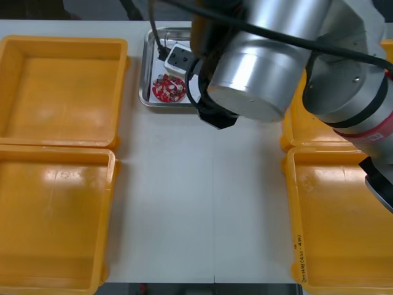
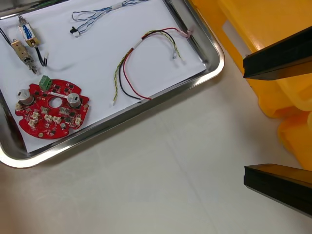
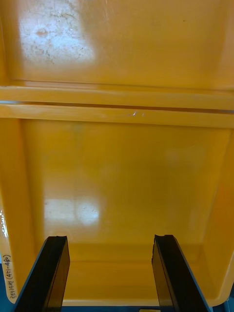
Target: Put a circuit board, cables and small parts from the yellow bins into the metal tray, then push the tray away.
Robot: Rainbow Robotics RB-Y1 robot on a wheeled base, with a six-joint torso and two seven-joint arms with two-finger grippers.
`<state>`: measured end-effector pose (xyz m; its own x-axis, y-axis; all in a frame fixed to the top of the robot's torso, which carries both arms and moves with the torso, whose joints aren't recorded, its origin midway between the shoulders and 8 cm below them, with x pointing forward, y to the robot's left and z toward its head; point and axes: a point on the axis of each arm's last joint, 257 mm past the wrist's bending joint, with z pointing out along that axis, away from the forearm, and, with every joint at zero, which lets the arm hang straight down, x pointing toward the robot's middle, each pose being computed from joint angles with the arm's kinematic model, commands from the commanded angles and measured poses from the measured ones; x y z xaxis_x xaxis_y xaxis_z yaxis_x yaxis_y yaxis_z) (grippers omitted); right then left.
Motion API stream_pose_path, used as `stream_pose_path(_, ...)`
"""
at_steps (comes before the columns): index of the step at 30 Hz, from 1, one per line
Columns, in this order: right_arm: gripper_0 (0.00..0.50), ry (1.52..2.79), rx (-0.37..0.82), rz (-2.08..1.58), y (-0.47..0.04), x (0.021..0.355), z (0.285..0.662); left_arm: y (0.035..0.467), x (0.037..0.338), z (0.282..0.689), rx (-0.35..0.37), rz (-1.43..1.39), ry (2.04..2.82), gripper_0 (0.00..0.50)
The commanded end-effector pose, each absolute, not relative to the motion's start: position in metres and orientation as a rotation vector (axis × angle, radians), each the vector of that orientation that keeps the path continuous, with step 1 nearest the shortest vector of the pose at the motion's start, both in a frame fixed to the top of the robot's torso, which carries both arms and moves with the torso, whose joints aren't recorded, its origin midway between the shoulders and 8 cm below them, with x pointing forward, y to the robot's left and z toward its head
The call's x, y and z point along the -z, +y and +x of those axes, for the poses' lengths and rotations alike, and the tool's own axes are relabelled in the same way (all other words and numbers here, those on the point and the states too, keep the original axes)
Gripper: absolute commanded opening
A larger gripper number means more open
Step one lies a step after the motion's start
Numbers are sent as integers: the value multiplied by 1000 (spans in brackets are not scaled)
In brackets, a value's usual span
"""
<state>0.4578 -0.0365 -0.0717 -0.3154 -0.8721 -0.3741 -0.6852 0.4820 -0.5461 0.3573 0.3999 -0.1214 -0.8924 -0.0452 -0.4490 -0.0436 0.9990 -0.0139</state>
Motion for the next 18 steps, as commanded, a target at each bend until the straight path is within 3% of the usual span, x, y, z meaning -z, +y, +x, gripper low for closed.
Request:
stream_pose_path(1,500,2178,194,-1053,-74,52,452,413,108,352,-85,18,2660,500)
stream_pose_path(7,500,2279,84,-788,-128,55,446,413,108,352,-85,18,2660,500)
stream_pose_path(18,500,2449,20,-260,-235,73,446,413,108,352,-85,18,2660,500)
